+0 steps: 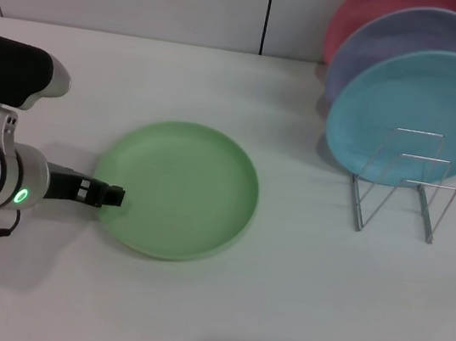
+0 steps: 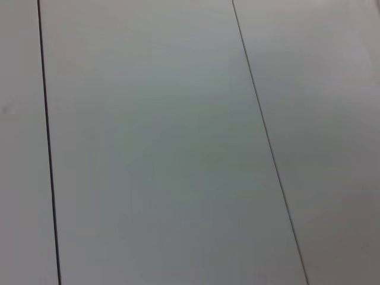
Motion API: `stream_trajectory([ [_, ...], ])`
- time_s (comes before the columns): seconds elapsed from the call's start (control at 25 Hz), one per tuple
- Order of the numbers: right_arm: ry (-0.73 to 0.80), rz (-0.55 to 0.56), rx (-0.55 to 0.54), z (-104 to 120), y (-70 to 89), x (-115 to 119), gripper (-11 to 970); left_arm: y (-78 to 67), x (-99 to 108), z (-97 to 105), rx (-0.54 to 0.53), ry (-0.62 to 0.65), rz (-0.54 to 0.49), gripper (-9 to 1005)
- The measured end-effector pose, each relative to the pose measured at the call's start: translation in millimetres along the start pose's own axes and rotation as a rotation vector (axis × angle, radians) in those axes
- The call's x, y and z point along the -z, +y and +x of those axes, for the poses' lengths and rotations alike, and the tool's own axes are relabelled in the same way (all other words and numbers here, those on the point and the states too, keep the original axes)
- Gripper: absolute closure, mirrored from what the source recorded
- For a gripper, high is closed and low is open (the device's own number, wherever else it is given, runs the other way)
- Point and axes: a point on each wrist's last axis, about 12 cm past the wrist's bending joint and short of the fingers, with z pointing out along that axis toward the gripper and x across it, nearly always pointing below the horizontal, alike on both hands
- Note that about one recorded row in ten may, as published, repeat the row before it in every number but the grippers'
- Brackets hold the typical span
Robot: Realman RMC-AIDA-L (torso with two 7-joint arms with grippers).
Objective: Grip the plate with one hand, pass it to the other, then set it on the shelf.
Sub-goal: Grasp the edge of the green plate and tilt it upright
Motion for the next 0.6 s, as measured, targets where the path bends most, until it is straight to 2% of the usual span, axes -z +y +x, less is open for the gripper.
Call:
stream_trajectory([
  [0.6, 0.006, 0.000, 0.000, 1, 0.1, -1, 141, -1.4, -11, -3, -0.005, 0.019, 0.008, 193],
])
